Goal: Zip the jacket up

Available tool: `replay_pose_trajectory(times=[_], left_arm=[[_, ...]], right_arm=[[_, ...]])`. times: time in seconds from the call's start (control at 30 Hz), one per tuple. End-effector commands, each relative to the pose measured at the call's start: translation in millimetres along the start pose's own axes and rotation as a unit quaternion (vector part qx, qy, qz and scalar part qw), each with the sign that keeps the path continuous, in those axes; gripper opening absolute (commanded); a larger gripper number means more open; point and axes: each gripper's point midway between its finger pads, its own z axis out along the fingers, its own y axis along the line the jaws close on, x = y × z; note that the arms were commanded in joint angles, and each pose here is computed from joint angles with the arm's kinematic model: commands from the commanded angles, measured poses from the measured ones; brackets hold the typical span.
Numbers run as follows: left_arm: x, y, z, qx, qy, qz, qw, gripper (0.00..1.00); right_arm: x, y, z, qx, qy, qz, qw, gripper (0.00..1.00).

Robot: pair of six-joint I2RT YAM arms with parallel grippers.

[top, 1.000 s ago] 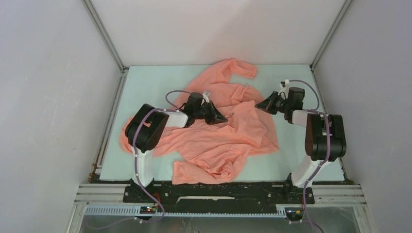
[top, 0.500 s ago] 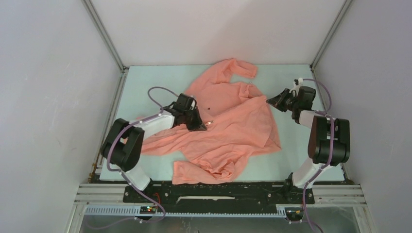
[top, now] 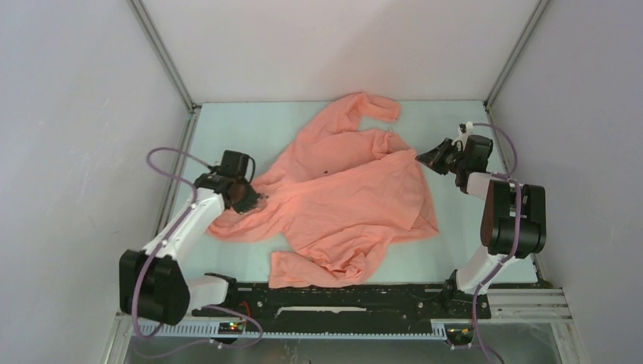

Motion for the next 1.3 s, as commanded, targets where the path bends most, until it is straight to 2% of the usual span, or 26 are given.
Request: replay_pose_trajectory(times=[0.0,0.2,0.23,0.33,0.37,0.4,0.47,0.57,0.67,0.8,0.9,0.97,1.1,1.27], left_arm=[[-14,73,-17,-0.111,-0.052,-0.058,0.991,0.00],[-25,72,-25,-0.083,-0.081,-0.056,0.992,0.01],[-27,71,-27,-0.081,-0.085,-0.055,0.992,0.10],[-32,68,-34,-0.073,-0.094,-0.047,0.992,0.52],[-34,68,-38,-0.070,-0.097,-0.045,0.992,0.66],[-36,66,-43,-0.064,-0.102,-0.039,0.992,0.73],[-40,62,-56,-0.045,-0.116,-0.035,0.992,0.81],[-49,40,-88,0.042,-0.155,-0.025,0.987,0.87],[-58,14,-131,0.147,-0.205,-0.008,0.968,0.97],[-68,-9,-200,0.255,-0.274,0.016,0.927,1.00],[-69,-27,-261,0.339,-0.316,0.050,0.885,1.00],[-67,-35,-305,0.388,-0.346,0.073,0.851,1.00],[-68,-40,-398,0.462,-0.424,0.096,0.773,1.00],[-51,-22,-489,0.527,-0.514,0.104,0.669,1.00]], right_arm=[[-20,-2,1,0.004,-0.037,-0.028,0.999,0.00],[-12,10,3,-0.006,-0.020,-0.057,0.998,0.00],[-10,12,3,0.000,-0.017,-0.065,0.998,0.02],[-2,12,1,0.057,-0.003,-0.095,0.994,0.32],[-1,10,-3,0.083,-0.003,-0.104,0.991,0.38],[1,9,-8,0.105,-0.001,-0.111,0.988,0.44],[-1,9,-23,0.138,-0.005,-0.121,0.983,0.51],[-14,19,-55,0.186,-0.028,-0.151,0.970,0.60],[-18,40,-88,0.193,-0.038,-0.176,0.965,0.64],[-5,98,-132,0.130,-0.052,-0.217,0.966,0.70],[0,154,-174,0.051,-0.085,-0.237,0.966,0.79],[-2,188,-207,0.013,-0.113,-0.247,0.962,0.93],[-15,255,-283,-0.043,-0.189,-0.271,0.943,0.96],[-17,304,-374,-0.090,-0.304,-0.288,0.904,1.00]])
